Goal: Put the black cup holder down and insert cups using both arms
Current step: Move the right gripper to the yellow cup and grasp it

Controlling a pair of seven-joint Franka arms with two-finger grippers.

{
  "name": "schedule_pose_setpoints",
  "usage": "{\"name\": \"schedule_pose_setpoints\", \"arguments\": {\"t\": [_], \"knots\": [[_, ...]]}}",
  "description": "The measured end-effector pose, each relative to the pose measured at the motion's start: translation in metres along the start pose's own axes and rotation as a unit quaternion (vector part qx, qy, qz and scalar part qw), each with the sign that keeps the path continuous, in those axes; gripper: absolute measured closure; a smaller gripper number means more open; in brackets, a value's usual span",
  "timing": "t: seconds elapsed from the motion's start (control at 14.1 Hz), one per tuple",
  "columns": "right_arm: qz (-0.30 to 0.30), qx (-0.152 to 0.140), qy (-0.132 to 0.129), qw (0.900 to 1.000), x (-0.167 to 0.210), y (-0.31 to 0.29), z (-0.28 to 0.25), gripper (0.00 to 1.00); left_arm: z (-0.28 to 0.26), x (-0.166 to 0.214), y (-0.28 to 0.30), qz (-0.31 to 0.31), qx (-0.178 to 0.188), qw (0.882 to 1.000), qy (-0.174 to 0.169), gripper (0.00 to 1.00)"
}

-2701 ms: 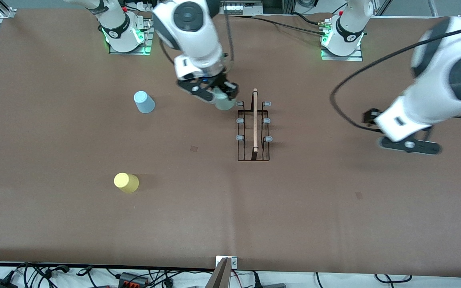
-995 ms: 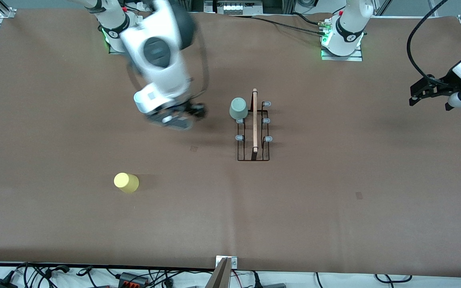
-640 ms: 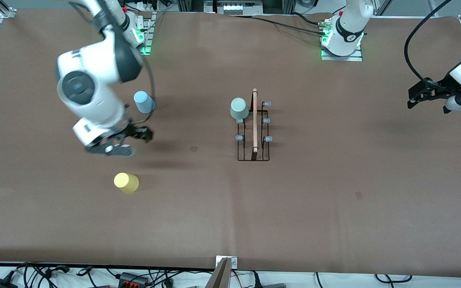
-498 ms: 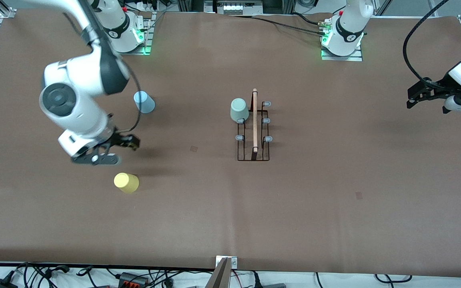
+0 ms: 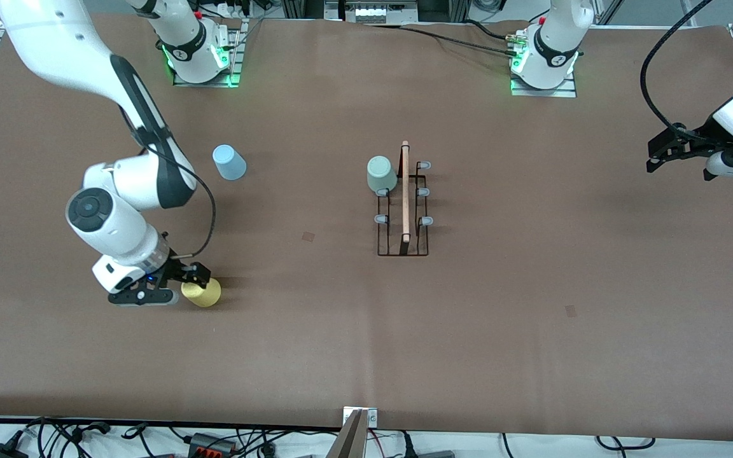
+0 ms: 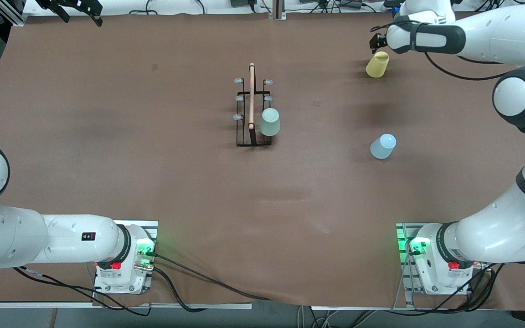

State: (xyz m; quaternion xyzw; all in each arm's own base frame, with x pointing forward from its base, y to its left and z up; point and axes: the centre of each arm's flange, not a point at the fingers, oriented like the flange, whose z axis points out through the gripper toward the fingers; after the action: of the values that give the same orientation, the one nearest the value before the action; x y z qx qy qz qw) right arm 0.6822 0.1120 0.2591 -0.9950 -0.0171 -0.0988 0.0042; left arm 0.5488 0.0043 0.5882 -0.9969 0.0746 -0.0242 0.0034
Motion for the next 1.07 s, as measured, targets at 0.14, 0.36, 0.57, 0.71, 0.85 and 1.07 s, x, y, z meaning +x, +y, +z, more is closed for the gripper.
{"name": "schedule_pose_setpoints", "arguments": {"t": [0.14, 0.36, 0.57, 0.71, 0.85, 1.07], "knots": [[0.0, 0.002, 0.004, 1.0, -0.001, 0.0, 0.009, 0.0, 0.0, 0.0, 0.0, 0.0, 0.0, 1.0, 0.0, 0.0], [0.0, 0.002, -0.003, 1.0, -0.004, -0.001, 0.019, 0.0, 0.0, 0.0, 0.0, 0.0, 0.0, 1.0, 0.0, 0.0], [0.0, 0.001, -0.016, 1.0, -0.01, 0.0, 0.035, 0.1, 0.0, 0.0, 0.0, 0.0, 0.0, 1.0, 0.0, 0.0], [-0.001, 0.001, -0.015, 1.0, -0.01, -0.001, 0.034, 0.32, 0.0, 0.0, 0.0, 0.0, 0.0, 1.0, 0.0, 0.0], [-0.006, 0.001, -0.012, 1.0, -0.005, -0.005, 0.021, 0.33, 0.0, 0.0, 0.0, 0.0, 0.0, 1.0, 0.0, 0.0], [-0.005, -0.004, -0.036, 0.999, -0.005, -0.06, -0.046, 0.33, 0.0, 0.0, 0.0, 0.0, 0.0, 1.0, 0.0, 0.0]]}}
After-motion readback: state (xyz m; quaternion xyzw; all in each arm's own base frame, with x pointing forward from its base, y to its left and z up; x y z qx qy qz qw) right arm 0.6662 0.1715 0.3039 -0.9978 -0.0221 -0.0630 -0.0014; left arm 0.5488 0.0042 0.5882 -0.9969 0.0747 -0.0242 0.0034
